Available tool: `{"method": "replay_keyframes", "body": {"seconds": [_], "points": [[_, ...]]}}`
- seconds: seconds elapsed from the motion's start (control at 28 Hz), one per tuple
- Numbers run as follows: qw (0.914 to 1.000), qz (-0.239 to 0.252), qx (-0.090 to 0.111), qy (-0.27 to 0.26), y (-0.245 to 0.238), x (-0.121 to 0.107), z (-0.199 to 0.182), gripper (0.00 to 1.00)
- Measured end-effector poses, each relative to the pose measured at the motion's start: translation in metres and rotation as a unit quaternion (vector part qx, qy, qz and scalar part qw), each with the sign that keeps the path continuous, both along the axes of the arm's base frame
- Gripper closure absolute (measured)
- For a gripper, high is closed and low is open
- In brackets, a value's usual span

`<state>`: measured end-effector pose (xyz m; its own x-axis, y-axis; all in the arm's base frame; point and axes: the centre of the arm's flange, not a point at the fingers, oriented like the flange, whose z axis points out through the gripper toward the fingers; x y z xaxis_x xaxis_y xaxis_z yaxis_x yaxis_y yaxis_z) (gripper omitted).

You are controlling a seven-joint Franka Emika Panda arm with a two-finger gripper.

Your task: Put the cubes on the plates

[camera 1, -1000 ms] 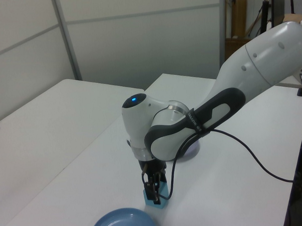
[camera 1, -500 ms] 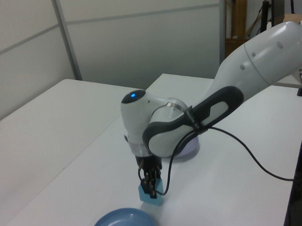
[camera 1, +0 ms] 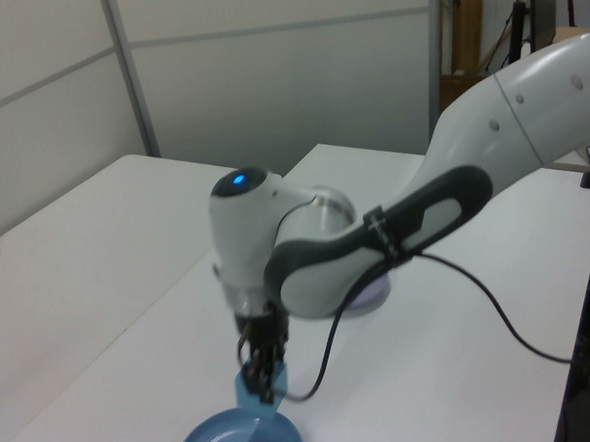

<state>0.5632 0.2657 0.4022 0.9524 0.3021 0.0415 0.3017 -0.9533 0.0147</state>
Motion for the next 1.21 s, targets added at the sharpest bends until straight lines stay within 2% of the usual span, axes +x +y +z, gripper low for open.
{"method": "replay_keyframes", "body": {"seconds": [0.21,0.43,0.54,0.64,0.75,0.82,0.93,1.04,1.21], "points": [[0.9999,-0.004,-0.013,-0.006,0.05,-0.006,-0.016,0.41],[0.9997,-0.001,-0.025,0.003,0.058,-0.002,-0.039,0.41],[0.9994,0.006,-0.032,0.006,0.061,-0.003,-0.048,0.33],[0.9993,0.008,-0.037,0.007,0.063,-0.004,-0.052,0.2],[0.9993,0.009,-0.037,0.004,0.067,-0.004,-0.05,0.11],[0.9995,0.005,-0.032,-0.004,0.069,-0.002,-0.041,0.01],[0.9995,-0.002,-0.026,-0.018,0.069,0.004,-0.022,0.0],[0.9991,-0.021,-0.031,-0.023,0.057,0.006,0.011,0.0],[0.9956,-0.086,-0.02,-0.033,-0.001,0.013,0.082,0.0]]}}
